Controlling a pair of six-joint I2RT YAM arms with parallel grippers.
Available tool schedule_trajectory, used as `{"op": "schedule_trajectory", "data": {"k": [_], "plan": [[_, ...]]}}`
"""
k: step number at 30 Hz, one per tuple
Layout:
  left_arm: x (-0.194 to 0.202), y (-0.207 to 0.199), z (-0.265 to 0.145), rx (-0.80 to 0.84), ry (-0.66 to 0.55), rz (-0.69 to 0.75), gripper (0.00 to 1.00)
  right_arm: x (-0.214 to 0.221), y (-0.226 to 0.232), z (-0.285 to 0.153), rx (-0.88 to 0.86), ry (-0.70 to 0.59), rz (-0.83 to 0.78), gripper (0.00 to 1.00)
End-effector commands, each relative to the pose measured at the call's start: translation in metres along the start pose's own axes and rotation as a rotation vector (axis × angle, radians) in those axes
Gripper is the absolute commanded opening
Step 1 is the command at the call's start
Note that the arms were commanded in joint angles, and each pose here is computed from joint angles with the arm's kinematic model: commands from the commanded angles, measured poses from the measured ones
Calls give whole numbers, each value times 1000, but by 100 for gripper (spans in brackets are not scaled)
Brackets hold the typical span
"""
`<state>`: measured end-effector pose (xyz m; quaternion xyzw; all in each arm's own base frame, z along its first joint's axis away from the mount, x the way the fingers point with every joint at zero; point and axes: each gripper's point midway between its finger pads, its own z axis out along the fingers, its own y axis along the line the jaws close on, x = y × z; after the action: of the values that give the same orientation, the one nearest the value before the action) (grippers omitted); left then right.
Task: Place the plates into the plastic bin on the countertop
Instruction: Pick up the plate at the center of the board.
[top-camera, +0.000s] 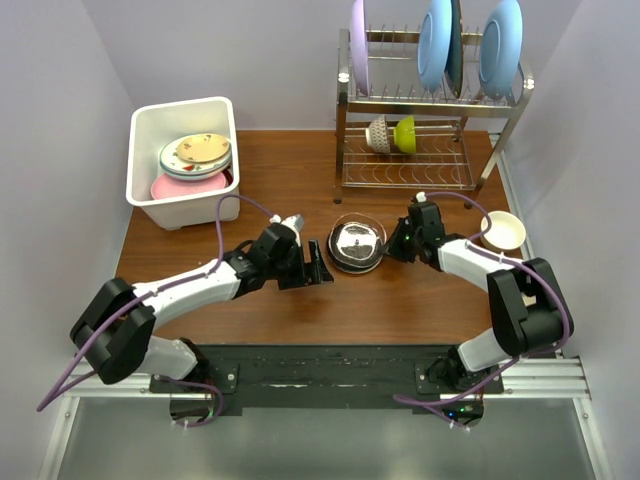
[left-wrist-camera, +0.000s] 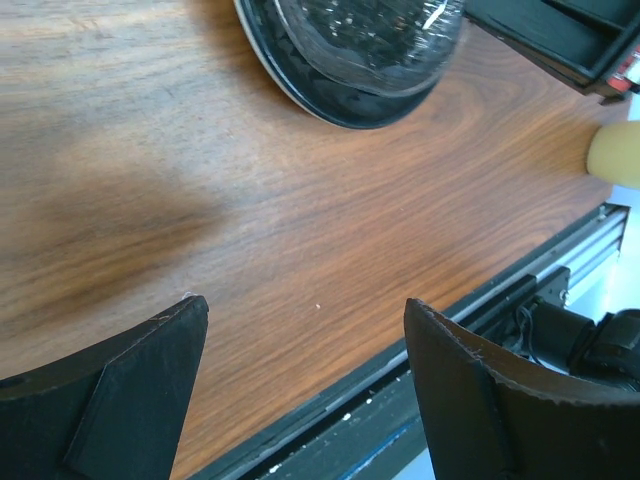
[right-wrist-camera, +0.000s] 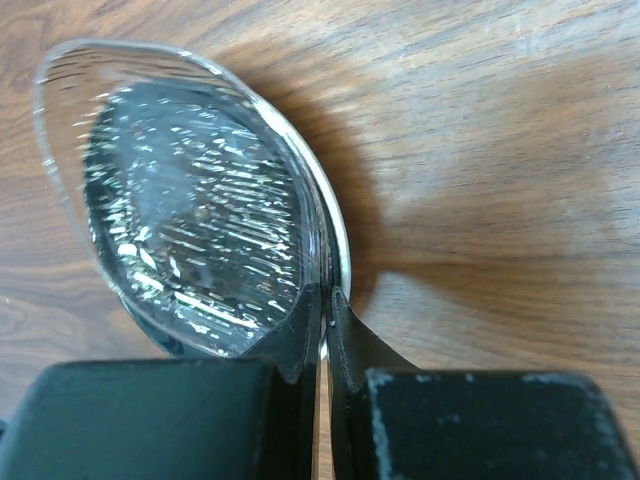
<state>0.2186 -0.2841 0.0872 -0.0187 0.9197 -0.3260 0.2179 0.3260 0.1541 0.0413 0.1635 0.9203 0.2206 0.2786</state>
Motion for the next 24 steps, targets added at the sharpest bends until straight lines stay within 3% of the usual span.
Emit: {"op": "schedule_trajectory", "data": {"k": [1,10,24], "plan": [[-13,-4,6,-2,-57,16,84,-7,7,-9,-33,-23,-41,0],[-40,-10,23,-48,-112,38,84,1,14,-21,-99,5,-42,0],[-46,4,46,-30,-160,-30,84,14,26,-50,-187,60,-36,0]]}}
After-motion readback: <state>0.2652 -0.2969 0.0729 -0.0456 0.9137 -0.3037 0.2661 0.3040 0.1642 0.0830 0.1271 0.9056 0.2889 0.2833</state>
